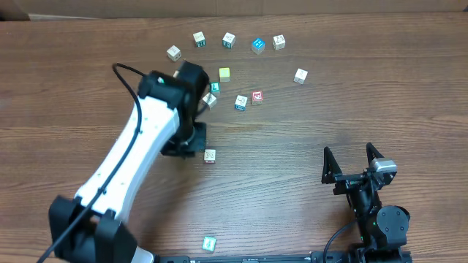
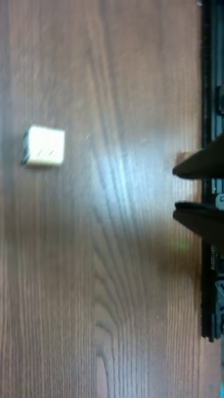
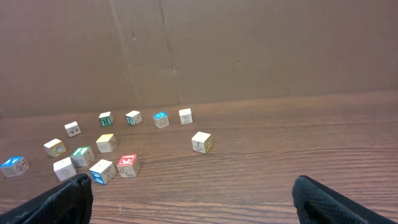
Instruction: Form a horizontal line
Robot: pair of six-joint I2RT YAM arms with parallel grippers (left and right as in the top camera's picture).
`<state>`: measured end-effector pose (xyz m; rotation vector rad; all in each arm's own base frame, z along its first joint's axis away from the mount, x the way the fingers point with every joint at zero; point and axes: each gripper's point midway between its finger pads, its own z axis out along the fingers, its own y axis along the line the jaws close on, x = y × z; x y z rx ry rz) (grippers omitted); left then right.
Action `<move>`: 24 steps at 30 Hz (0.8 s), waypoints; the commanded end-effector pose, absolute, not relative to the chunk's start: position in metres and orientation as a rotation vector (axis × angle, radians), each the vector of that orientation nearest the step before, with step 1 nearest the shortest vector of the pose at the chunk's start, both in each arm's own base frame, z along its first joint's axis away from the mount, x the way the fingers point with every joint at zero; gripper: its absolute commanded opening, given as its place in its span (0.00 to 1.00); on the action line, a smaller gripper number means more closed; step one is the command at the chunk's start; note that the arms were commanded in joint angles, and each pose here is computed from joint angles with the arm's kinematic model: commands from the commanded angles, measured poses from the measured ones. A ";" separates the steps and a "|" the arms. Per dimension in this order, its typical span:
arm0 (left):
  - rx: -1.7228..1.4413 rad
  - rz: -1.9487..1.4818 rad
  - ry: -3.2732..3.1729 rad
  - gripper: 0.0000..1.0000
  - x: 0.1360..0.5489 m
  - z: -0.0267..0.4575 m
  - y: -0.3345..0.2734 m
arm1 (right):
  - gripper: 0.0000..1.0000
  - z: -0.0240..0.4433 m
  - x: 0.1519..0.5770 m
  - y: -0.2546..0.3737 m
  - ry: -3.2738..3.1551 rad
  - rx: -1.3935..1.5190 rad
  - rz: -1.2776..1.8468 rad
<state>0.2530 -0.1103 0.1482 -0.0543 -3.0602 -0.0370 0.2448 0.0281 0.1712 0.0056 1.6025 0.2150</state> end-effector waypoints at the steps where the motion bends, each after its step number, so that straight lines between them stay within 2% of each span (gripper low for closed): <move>1: -0.111 -0.064 -3.003 0.30 0.227 0.135 -0.123 | 1.00 0.170 0.245 0.029 1.596 -0.004 0.213; 3: -0.154 -0.090 -2.976 0.47 0.214 0.123 -0.131 | 1.00 0.170 0.245 0.029 1.596 -0.004 0.213; 4: -0.164 -0.101 -2.968 0.49 0.209 0.118 -0.134 | 1.00 0.170 0.245 0.029 1.596 -0.004 0.213; 13: -0.231 -0.193 -2.823 0.49 0.146 0.063 -0.139 | 1.00 0.170 0.245 0.029 1.596 -0.004 0.213; 24: -0.274 -0.034 -2.742 0.51 0.111 0.033 -0.157 | 1.00 0.170 0.245 0.029 1.596 -0.004 0.213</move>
